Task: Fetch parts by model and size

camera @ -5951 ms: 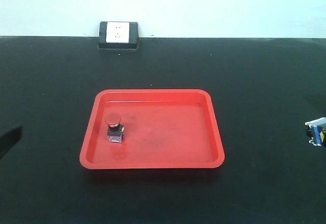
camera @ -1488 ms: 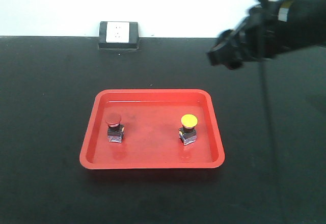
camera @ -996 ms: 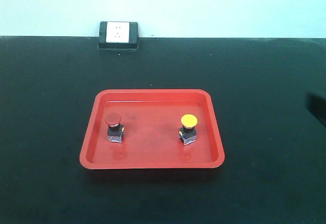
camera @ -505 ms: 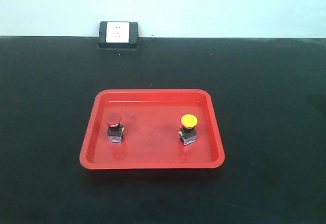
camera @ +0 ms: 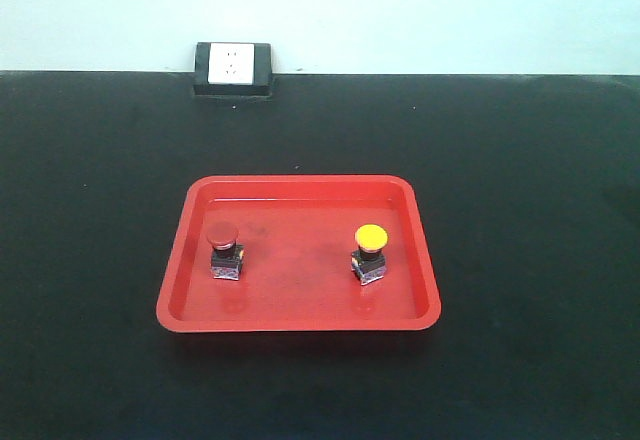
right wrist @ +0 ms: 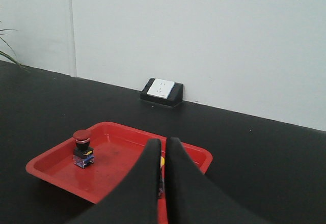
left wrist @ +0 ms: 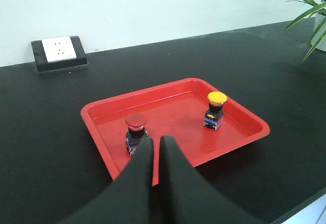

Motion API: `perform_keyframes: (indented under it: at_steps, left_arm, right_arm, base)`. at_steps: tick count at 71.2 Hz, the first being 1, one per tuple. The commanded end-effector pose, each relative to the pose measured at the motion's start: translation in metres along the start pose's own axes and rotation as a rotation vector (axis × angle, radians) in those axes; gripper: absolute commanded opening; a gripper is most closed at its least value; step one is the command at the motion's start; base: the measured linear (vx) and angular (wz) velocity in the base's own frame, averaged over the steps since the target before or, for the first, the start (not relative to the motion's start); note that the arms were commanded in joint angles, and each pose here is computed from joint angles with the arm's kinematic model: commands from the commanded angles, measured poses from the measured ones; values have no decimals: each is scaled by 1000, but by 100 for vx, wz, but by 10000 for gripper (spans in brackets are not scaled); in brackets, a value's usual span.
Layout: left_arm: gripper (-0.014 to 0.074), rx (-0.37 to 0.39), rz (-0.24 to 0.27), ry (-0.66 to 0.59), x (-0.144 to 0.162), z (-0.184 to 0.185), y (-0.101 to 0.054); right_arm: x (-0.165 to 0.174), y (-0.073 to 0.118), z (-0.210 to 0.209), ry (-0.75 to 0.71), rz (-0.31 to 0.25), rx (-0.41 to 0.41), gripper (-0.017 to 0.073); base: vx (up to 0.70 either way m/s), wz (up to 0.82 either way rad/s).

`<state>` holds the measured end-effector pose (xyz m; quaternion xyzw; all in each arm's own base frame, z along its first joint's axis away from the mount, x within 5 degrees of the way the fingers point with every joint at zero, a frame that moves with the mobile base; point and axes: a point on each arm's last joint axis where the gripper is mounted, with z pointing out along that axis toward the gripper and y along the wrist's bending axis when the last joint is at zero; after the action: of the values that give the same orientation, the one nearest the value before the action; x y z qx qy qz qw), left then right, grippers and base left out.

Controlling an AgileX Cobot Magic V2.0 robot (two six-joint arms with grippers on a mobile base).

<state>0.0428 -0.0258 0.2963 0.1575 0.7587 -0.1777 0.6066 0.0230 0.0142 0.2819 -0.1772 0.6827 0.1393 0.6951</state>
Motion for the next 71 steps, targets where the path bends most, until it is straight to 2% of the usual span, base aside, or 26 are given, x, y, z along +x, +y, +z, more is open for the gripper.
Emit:
perform_keyframes:
  at_steps: [1,49,54,61,71]
  left_arm:
    - [-7,6,-9,-82,-13,-2,-1]
    - [-6,-1,-7,-63,-7,1,0]
    - [-6,-42,-14,-61,0,3,3]
    - [-6,-176,25,-92,13,6,12]
    - [-6,-331,31,-228,32,7,23]
  right_arm:
    - [-13,-1,-2,-80,-9,14,-9]
    - [-13,-1,-2,-80,-9,14,-9]
    - [-13,-1,-2,-80,-9,14,-9]
    - [-13,-1,-2,-80,-9,14,-9]
    - [-13,-1,-2,-80,-9,14,-9]
  base:
    - [0,0]
    - [0,0]
    - [0,0]
    - [0,0]
    - [0,0]
